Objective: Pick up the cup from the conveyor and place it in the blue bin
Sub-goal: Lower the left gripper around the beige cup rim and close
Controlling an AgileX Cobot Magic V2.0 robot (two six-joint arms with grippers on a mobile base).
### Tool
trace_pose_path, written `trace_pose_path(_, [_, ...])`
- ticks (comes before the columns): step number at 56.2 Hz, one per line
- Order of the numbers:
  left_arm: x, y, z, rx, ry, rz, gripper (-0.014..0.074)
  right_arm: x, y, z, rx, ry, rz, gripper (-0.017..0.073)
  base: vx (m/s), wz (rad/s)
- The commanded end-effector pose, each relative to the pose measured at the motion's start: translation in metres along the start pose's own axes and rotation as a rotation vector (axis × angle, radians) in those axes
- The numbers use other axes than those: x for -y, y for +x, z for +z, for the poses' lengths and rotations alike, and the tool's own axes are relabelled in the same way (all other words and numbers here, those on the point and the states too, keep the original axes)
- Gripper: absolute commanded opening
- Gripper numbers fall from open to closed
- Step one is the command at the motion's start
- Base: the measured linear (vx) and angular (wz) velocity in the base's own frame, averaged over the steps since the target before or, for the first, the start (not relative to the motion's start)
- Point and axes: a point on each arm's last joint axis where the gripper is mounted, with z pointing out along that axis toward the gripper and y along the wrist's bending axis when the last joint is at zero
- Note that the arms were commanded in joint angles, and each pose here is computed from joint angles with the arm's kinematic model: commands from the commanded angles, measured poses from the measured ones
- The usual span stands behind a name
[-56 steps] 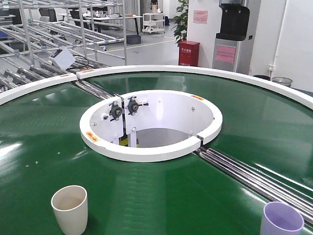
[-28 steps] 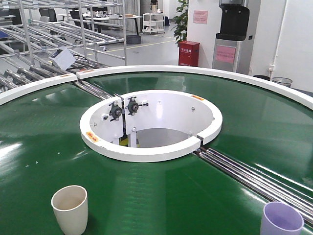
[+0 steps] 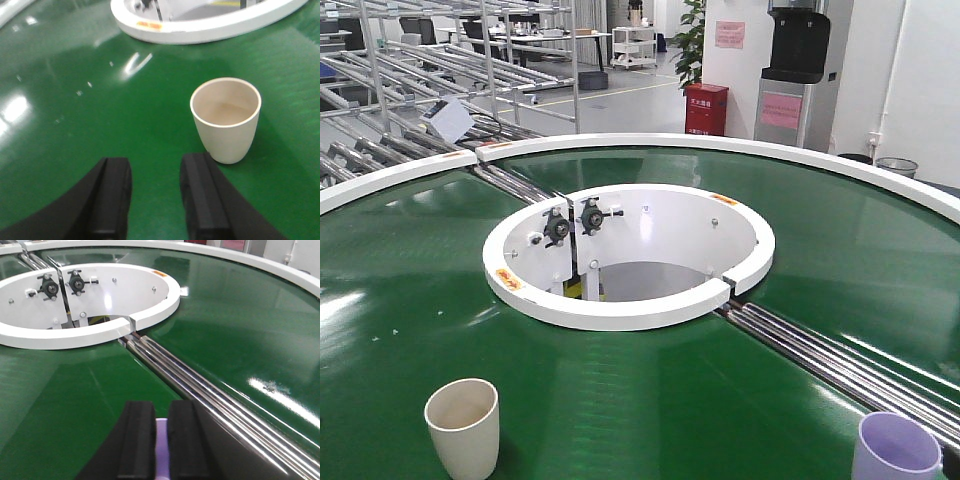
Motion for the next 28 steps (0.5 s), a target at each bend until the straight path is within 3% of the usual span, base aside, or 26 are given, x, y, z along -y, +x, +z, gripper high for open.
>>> trace_pose_path(1, [-0.003,-0.024,0.007,0.118,-0.011,-0.077,0.0406,-0.002,-0.021,0.000,0.136,-0.015,-0.015,0.0341,0.00,0.00])
trace_pose_path(11, [-0.008,-0.056,0.034,0.017,0.006,-0.080,0.0423,-0.002,-0.022,0.006,0.162,-0.023,-0.014,0.0452,0.00,0.00])
trace_pose_path(16, [-0.011,-0.077,0.051,-0.060,0.017,-0.080,0.0443,-0.002,-0.022,0.009,0.165,-0.025,-0.011,0.0456,0.00,0.00])
trace_pose_path(22, [-0.010,-0.090,0.080,-0.174,0.053,-0.117,0.0468,-0.002,-0.021,0.011,0.156,-0.024,-0.004,0.0456,0.00,0.00])
trace_pose_path(28, [-0.007,-0.099,0.109,-0.254,0.094,-0.106,0.0474,-0.002,-0.019,0.014,0.145,-0.024,-0.003,0.0456,0.00,0.00])
